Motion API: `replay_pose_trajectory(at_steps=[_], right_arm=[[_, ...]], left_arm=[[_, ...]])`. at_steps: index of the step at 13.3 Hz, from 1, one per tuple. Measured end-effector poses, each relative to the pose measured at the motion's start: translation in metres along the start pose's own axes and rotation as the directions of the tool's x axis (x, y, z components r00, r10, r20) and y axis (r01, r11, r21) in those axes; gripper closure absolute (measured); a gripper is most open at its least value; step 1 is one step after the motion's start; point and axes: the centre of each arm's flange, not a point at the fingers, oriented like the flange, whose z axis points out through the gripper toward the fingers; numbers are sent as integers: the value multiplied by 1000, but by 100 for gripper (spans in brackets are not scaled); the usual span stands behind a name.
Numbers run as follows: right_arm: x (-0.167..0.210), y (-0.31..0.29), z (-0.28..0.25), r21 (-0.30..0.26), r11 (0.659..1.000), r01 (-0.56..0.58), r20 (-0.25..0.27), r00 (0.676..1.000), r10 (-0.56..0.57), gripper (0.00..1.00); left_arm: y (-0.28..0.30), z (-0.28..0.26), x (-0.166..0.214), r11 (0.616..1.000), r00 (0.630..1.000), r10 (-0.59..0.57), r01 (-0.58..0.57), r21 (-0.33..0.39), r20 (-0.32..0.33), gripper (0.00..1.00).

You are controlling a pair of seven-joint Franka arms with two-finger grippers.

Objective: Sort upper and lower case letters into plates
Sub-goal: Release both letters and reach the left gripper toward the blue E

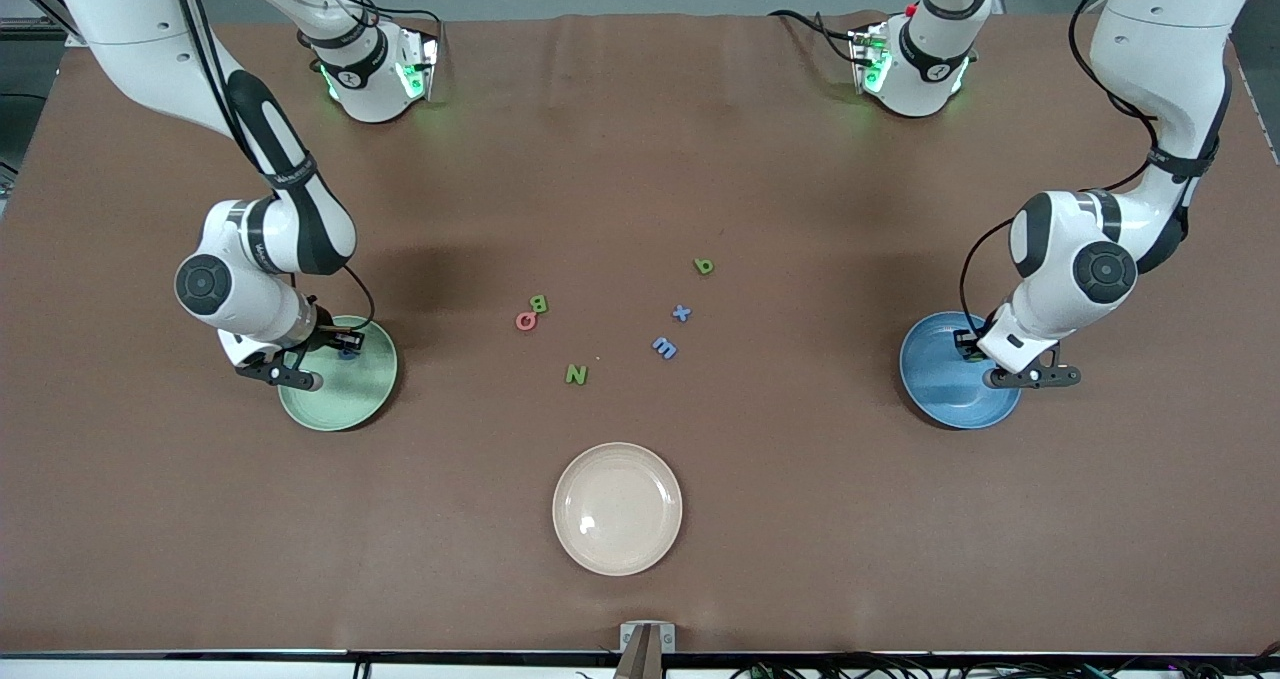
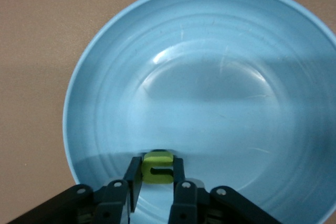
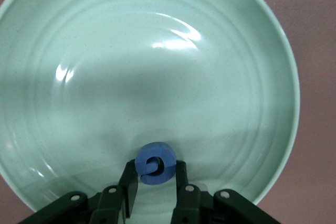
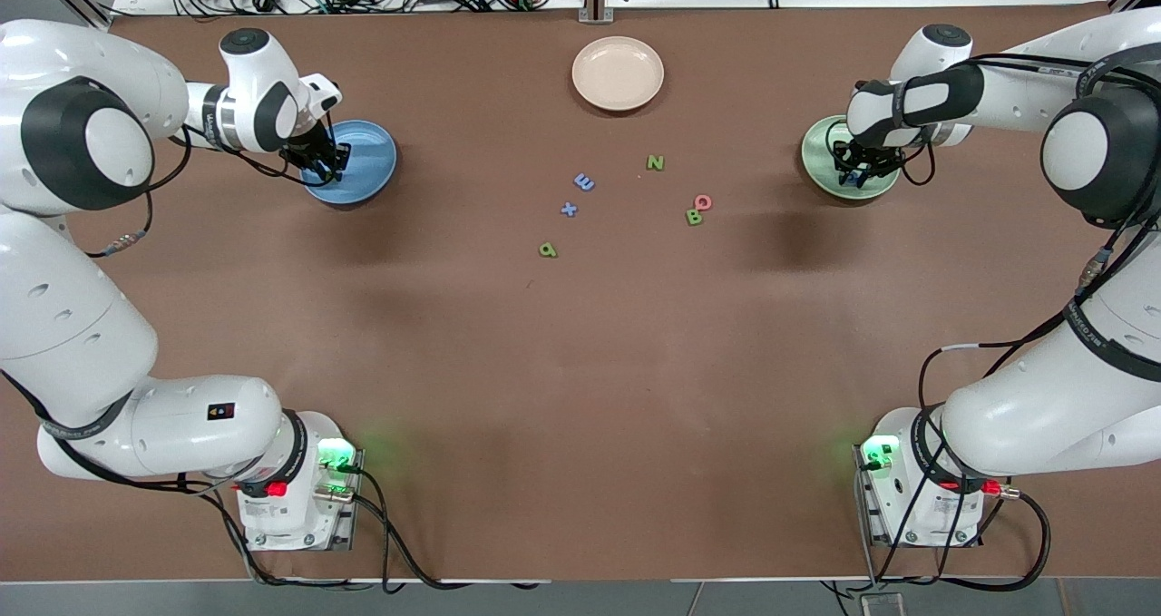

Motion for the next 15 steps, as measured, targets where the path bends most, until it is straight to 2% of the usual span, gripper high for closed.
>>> replay_pose_trajectory(at_steps=[1,3,5,6,7,8,11,15], right_arm=[[0,0,0,0,1000,0,0,1000,0,60],[4,-4,-6,1,1000,5,6,1000,-5,40],[16,-19,-32,-5,1000,10,77,997,-9,18],[23,-32,-51,-9,1000,0,100,995,1,6],[27,-46,-68,-12,1000,-14,105,994,16,0],[26,-63,-79,-14,999,-33,98,995,34,0],[0,-128,-78,-12,994,-105,85,991,106,0],[-51,-212,-54,23,979,-202,1,979,202,0]], left_arm=[[0,0,0,1000,1000,1,-1,0,-1,68],[4,-3,2,1000,1000,6,-6,-2,-7,48],[17,-11,6,1000,999,23,-23,-5,-24,28],[33,-18,9,1000,999,21,-21,-9,-32,16],[55,-29,11,1000,1000,6,-7,-13,-31,5],[83,-43,13,1000,1000,-9,9,-20,-23,0],[176,-85,11,998,999,-26,23,-65,-41,0],[296,-103,-7,993,998,-18,10,-121,-63,0]])
